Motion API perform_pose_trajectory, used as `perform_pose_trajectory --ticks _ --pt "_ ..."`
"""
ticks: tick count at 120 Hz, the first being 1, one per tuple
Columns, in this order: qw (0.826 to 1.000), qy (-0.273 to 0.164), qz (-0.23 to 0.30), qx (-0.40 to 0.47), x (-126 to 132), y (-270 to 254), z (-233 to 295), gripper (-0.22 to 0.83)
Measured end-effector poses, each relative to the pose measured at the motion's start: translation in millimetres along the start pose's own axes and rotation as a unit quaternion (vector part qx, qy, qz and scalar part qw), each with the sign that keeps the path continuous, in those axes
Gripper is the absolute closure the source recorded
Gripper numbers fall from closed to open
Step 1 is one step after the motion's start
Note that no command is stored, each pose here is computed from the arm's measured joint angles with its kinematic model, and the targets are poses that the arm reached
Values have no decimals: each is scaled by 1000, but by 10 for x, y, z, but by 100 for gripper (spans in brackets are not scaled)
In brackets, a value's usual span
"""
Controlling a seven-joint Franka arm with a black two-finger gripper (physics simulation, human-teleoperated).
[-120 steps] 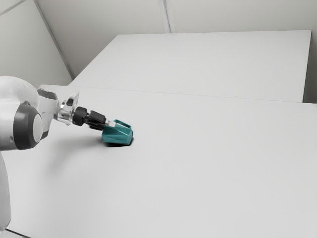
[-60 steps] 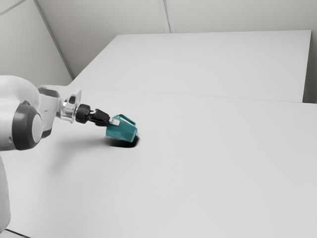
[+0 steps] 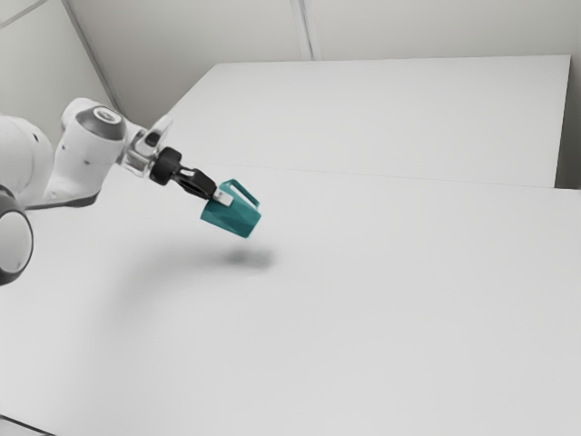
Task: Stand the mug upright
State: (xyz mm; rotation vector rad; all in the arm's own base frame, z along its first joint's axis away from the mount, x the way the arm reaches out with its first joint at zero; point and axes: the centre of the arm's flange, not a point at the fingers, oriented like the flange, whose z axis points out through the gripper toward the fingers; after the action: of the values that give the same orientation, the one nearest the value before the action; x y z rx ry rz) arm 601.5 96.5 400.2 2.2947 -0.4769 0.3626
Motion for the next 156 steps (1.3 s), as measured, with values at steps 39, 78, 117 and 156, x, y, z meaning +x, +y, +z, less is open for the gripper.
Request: perform_pose_trajectory --ticks 39,78,117,156 --pt "981 -100 26 166 179 128 105 79" --pt "963 -107 18 249 273 46 235 79" --pt "948 -124 14 292 279 129 350 79" --pt "934 -145 4 326 55 281 468 79"
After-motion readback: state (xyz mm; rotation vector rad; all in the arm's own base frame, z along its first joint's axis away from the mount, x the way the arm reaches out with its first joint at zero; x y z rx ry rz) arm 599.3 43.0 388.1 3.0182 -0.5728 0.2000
